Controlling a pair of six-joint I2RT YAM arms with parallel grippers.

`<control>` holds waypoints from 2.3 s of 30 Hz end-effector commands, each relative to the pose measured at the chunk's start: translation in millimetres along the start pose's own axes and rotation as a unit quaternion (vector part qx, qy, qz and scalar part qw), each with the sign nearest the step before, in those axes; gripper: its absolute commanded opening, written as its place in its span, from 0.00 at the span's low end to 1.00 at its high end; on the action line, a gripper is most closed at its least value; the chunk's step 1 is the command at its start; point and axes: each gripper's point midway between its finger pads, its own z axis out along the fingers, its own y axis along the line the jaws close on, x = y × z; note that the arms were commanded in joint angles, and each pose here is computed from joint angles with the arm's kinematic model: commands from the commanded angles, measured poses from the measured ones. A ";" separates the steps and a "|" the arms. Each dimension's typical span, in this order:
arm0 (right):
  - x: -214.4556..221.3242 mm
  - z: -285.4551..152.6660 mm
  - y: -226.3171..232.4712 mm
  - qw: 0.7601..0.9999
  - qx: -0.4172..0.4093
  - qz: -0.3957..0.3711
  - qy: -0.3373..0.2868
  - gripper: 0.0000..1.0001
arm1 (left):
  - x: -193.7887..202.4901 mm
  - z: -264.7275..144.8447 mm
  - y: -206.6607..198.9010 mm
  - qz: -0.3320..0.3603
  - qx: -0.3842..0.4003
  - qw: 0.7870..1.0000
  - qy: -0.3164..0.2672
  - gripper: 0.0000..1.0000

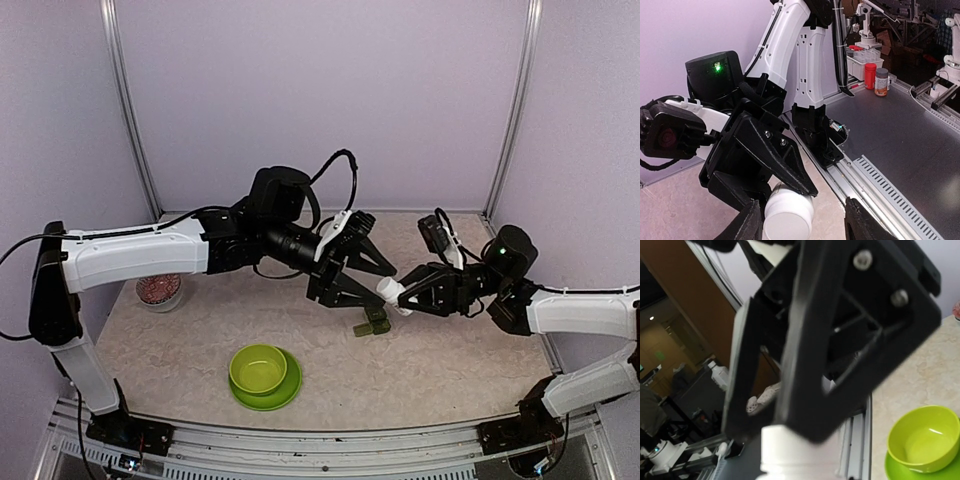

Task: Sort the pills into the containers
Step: Unscrew the lid of the pill bottle from the pill bottle.

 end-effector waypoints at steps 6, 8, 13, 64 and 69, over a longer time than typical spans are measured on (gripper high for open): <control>-7.6 8.0 10.8 0.999 -0.025 -0.023 0.003 0.17 | -2.7 7.7 -0.8 0.003 0.011 1.000 0.003 0.37; -7.1 7.9 10.4 0.999 -0.024 -0.024 0.002 0.17 | -2.6 7.5 -0.4 0.001 0.009 1.000 0.003 0.29; -7.2 7.8 8.1 0.999 -0.018 -0.029 -0.001 0.17 | 1.2 9.3 4.4 -0.022 -0.002 1.000 0.006 0.19; -42.4 -5.9 -36.2 0.960 0.226 -0.114 -0.118 0.08 | -28.7 -9.2 62.2 -0.260 -0.119 0.944 -0.168 0.99; -45.3 -6.7 -39.6 0.957 0.232 -0.111 -0.132 0.08 | -30.8 -7.5 61.8 -0.261 -0.122 0.941 -0.178 0.99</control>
